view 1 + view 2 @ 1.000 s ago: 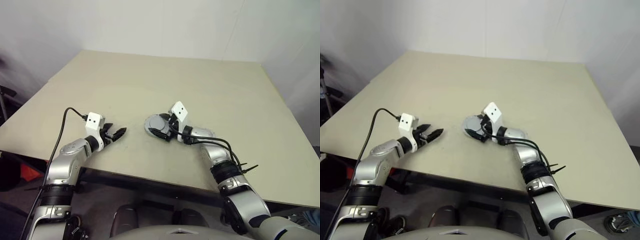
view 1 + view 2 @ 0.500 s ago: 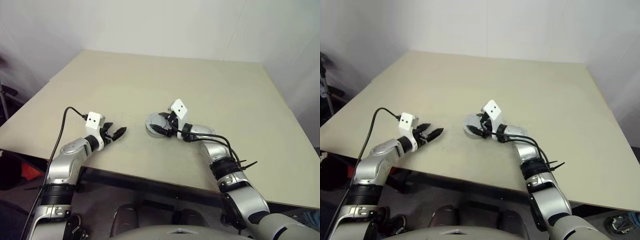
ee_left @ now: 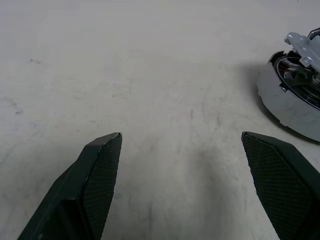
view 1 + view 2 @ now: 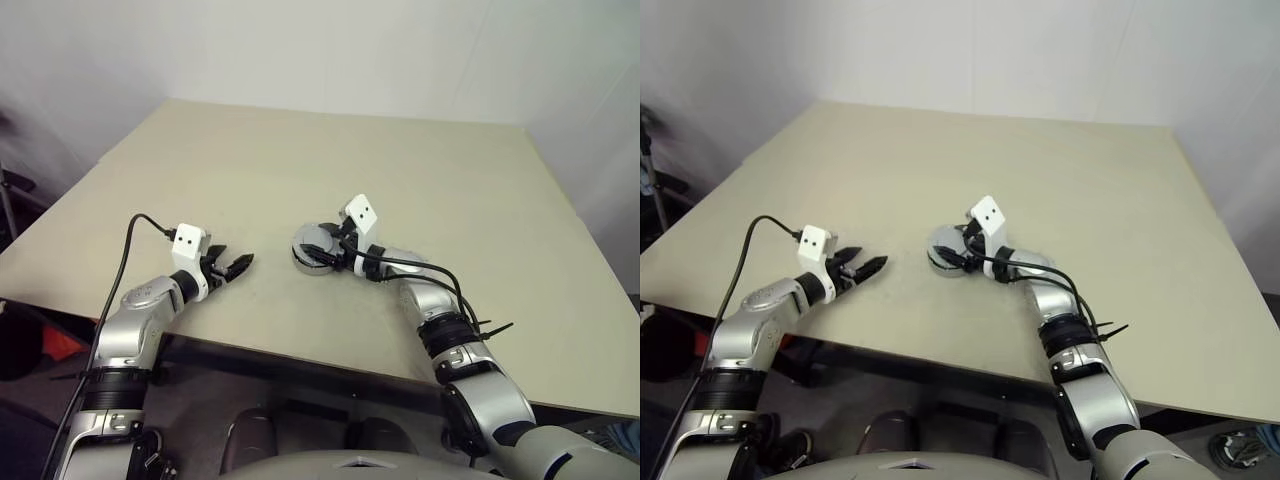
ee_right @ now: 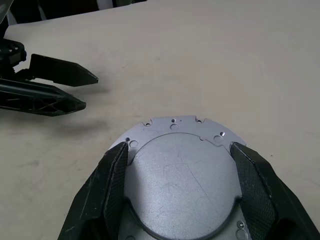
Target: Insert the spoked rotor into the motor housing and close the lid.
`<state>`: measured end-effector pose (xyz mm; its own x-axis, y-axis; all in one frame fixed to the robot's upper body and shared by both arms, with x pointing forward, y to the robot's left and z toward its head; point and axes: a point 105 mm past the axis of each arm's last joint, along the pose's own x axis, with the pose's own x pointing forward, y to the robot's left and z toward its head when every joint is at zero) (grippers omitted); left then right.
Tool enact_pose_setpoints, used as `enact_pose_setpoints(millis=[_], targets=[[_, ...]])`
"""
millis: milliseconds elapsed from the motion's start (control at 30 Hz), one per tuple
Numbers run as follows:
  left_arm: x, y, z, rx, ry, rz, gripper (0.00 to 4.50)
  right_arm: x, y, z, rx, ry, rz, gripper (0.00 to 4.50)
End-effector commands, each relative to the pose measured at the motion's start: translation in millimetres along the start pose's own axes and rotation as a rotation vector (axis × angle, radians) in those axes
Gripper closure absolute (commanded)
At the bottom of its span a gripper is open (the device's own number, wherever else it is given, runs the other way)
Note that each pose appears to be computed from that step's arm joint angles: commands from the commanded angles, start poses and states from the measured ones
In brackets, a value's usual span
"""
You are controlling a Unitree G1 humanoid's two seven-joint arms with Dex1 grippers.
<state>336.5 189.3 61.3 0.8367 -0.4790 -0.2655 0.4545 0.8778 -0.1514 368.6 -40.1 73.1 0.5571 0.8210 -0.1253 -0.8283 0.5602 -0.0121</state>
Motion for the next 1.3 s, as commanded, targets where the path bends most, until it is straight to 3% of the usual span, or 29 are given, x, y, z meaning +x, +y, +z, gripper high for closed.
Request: enact_pose_setpoints(millis=[33,400,933,1300], targets=[[-1.2,1.9,16.9,0.028,-0.058,0.008,0.46,-1.7,0.4,-0.7,-0.064,0.02,0.015,1.35],[-2.0,0.1,24.3,0.014,-0.086,0.004,0.46,-1.2,-4.9,-25.6,-0.111,0.149,-0.031,1.35],[-3.8,-2.6,30.2,0.012,-0.107,0.001,0.46,4.8,2.0,-34.4,-0.083,0.245,0.029,1.35],[-5.5,-10.9,26.8,-0.007,-0.114,-0.008,0.46,-2.3,1.9,-50.2,-0.033,0.381,0.029,1.35]])
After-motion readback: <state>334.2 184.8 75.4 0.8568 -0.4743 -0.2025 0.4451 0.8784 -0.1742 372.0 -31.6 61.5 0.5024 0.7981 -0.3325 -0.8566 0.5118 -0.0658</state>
